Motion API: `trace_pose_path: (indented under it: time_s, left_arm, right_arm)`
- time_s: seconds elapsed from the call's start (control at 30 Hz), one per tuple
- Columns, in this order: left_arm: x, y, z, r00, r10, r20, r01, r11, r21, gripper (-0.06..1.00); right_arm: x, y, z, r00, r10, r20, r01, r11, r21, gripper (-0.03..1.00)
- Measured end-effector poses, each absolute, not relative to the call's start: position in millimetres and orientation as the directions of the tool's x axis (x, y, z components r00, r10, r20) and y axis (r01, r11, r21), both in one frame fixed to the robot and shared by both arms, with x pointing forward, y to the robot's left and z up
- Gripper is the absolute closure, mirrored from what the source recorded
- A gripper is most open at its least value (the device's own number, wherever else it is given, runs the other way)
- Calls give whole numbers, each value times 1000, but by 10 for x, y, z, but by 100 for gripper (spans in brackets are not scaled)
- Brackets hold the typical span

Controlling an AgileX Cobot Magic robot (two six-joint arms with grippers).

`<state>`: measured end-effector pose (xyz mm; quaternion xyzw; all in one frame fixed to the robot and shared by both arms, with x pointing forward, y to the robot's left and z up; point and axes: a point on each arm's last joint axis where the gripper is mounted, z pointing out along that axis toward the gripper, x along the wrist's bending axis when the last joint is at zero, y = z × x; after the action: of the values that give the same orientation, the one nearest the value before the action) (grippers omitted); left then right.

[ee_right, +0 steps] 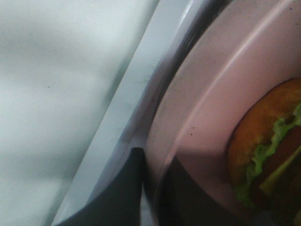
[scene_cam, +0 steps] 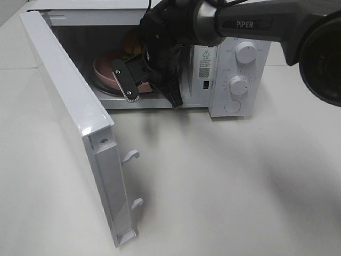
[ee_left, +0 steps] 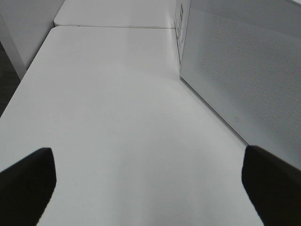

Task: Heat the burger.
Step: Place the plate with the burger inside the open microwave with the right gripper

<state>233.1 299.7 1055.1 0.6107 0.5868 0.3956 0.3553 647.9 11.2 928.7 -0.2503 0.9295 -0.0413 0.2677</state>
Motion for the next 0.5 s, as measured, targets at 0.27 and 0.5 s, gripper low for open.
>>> trace_pose_path:
  time_s: [0.27,0.5]
  left_arm:
    - [2331,2997,10551,-2,998,66,436,-59,898,-5]
    - [2331,3001,10551,-4,998,70,436,-61,898,-5]
  right_arm:
    - [6602,143,9237,-721,-480,-500,-432,875,-217,91]
    - [6634,144,9256,-713,-467,-523,-430,880,-199,91]
